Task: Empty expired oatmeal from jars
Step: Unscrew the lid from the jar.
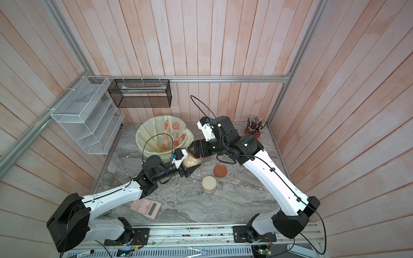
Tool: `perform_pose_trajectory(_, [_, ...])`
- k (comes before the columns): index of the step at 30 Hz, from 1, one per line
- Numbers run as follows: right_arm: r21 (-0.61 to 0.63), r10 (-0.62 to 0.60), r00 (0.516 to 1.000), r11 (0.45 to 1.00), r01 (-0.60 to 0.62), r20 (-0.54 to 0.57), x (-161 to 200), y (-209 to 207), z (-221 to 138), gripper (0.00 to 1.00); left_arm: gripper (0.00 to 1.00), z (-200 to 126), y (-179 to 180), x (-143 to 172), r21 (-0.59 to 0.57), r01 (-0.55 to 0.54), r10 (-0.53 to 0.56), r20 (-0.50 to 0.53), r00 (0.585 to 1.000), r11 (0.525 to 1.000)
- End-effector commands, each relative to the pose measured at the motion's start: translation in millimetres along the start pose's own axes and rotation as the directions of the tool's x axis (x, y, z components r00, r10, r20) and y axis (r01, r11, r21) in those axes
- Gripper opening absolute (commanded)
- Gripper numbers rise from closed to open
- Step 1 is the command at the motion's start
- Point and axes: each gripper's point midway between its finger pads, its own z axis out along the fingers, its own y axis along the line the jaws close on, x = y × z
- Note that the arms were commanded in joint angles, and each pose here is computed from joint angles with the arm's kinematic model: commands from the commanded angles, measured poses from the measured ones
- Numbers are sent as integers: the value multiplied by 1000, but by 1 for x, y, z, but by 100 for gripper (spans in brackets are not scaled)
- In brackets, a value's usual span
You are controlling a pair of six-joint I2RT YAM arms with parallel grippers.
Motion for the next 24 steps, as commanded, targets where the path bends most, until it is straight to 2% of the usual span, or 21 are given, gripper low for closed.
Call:
perform_pose_trajectory(1, [-127, -154, 987, 981, 147, -39, 12, 23, -3, 65, 12, -10, 1, -52, 6, -24, 22, 172, 985, 1000])
perform_pose_trajectory(5, [-214, -288, 957, 937, 275, -33, 19, 35, -9, 61, 11, -12, -3, -54, 35, -11, 4, 180, 984, 999])
perform_pose_trajectory(8, [-230, -364, 931, 907, 352, -11, 20, 36, -14, 55, 11, -13, -5, -55, 55, 1, -11, 182, 983, 998])
perform_pose_trajectory(15, [-257, -407, 913, 886, 387, -30, 20, 24, -10, 51, 10, -16, -11, -53, 103, 38, -57, 181, 982, 994])
perform_pose_trajectory(19, [-270, -461, 886, 860, 434, -43, 23, 20, -9, 49, 8, -16, -16, -49, 133, 51, -74, 171, 982, 990])
perform_pose_trajectory(24, [-273, -502, 864, 829, 488, 18, 9, 22, -17, 49, 8, -17, -20, -45, 155, 58, -83, 161, 983, 986])
